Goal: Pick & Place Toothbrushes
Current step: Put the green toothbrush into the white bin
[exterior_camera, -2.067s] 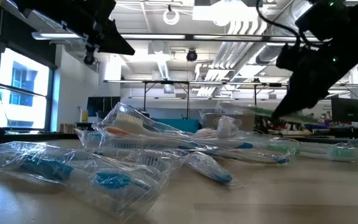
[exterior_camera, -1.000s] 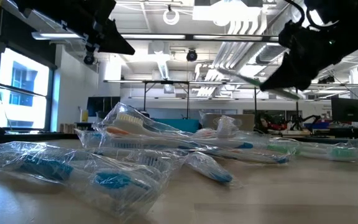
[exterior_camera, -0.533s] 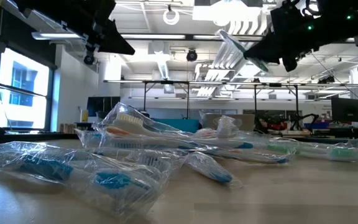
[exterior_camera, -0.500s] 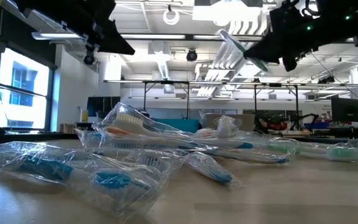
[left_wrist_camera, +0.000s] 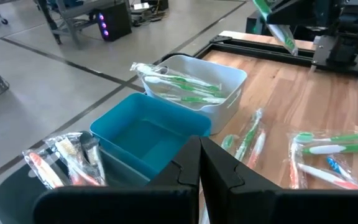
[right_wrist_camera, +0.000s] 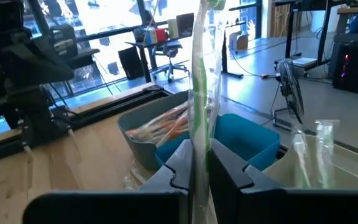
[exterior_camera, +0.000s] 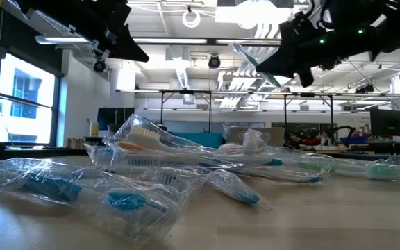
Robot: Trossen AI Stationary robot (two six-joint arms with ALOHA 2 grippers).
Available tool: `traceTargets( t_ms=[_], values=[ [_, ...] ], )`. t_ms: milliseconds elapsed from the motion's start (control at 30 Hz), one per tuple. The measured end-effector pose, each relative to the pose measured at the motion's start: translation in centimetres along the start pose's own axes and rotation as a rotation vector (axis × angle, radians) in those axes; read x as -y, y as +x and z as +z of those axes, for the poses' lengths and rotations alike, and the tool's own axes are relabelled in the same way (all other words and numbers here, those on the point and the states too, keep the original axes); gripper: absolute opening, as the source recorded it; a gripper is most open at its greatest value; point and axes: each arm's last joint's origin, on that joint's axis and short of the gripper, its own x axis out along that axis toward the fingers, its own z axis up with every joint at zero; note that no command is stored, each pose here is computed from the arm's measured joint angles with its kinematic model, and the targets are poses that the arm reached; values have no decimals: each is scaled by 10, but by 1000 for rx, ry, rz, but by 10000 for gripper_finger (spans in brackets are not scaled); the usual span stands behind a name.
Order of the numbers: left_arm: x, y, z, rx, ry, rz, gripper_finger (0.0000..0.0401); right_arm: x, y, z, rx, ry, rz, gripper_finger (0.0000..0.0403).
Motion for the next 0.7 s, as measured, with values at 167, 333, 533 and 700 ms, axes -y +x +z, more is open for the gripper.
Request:
traceTargets(
  t_ms=[167, 333, 533, 700],
  values=[
    [0, 0, 0, -4, 2, 0, 0, -10, 18, 5, -17, -13, 19, 20],
    [0, 0, -1, -7, -3, 1, 0, -16, 31, 9, -19, -10, 13, 20],
    [0, 0, -1, -7, 35, 1, 0, -21, 44, 12, -12, -6, -37, 20],
    [-1, 0, -1, -4, 86, 22, 0, -23, 55, 11, -11, -12, -102, 21]
  ],
)
